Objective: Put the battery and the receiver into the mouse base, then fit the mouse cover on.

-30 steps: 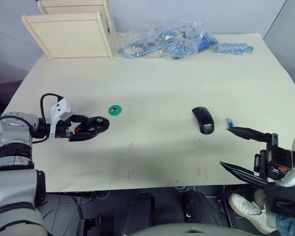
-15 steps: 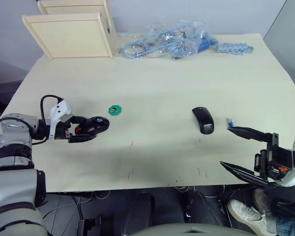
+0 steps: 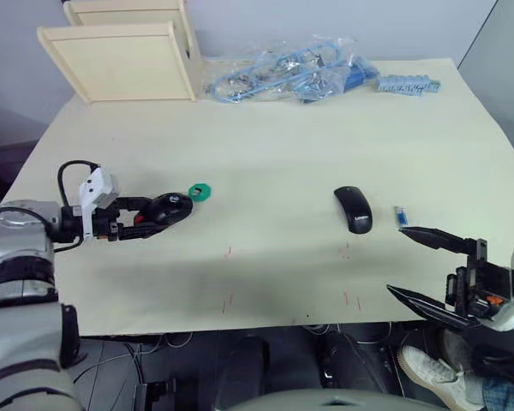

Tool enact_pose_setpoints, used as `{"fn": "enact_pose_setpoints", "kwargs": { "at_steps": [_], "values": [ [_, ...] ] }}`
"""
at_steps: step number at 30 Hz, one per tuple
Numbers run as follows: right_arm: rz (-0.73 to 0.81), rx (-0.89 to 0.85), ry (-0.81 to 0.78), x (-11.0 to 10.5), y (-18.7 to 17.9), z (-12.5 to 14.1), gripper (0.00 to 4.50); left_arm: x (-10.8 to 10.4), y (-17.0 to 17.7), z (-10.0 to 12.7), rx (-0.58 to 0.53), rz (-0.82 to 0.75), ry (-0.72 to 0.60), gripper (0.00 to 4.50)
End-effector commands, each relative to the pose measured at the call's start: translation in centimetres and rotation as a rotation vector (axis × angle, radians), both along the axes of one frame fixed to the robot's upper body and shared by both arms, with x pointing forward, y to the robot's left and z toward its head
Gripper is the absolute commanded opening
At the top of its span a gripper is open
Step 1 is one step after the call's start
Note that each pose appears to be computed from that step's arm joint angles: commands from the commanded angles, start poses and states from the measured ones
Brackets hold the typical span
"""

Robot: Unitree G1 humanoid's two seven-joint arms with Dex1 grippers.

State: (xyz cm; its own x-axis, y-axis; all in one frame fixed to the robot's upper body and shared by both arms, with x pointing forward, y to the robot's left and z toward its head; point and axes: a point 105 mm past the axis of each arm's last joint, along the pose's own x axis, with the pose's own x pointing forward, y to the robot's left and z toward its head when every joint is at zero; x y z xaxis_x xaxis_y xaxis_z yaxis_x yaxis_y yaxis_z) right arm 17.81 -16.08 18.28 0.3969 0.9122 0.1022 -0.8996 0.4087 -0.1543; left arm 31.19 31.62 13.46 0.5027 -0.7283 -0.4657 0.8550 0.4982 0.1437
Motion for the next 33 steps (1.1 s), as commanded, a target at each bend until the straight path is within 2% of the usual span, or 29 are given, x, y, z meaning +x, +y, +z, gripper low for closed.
{"fn": "enact_pose_setpoints", "kwargs": {
  "at_steps": [1, 7, 8, 10, 17, 21, 33],
  "values": [
    [-0.006, -0.008, -0.028, -0.2, -0.5, 0.2, 4.5, -1.3, -2.1, 2.3, 0.006, -0.106, -0.062, 2.93],
    [0.0, -0.017, -0.011, -0.2, -1.2, -0.2, 4.5, -4.7, -8.7, 2.6, 0.002, -0.186, -0.028, 2.93],
    [0.001, -0.018, -0.01, -0.1, -1.2, -0.2, 4.5, -4.6, -9.5, 2.4, 0.053, -0.153, -0.047, 2.93],
    [0.002, -0.018, -0.009, 0.0, -1.2, -0.3, 4.5, -4.8, -11.1, 2.5, 0.082, -0.129, -0.061, 2.93],
    [0.005, -0.028, -0.009, 0.3, -1.3, -0.3, 4.5, -5.1, -16.2, 2.9, 0.077, -0.115, -0.028, 2.93],
    [0.002, -0.033, -0.006, 0.0, -1.3, -0.3, 4.5, -4.7, -17.3, 2.5, 0.106, -0.082, -0.032, 2.93],
    [-0.026, -0.058, 0.011, -1.3, -1.9, -0.5, 4.5, -4.9, -20.0, -0.4, 0.145, -0.179, -0.025, 2.93]
  ]
}}
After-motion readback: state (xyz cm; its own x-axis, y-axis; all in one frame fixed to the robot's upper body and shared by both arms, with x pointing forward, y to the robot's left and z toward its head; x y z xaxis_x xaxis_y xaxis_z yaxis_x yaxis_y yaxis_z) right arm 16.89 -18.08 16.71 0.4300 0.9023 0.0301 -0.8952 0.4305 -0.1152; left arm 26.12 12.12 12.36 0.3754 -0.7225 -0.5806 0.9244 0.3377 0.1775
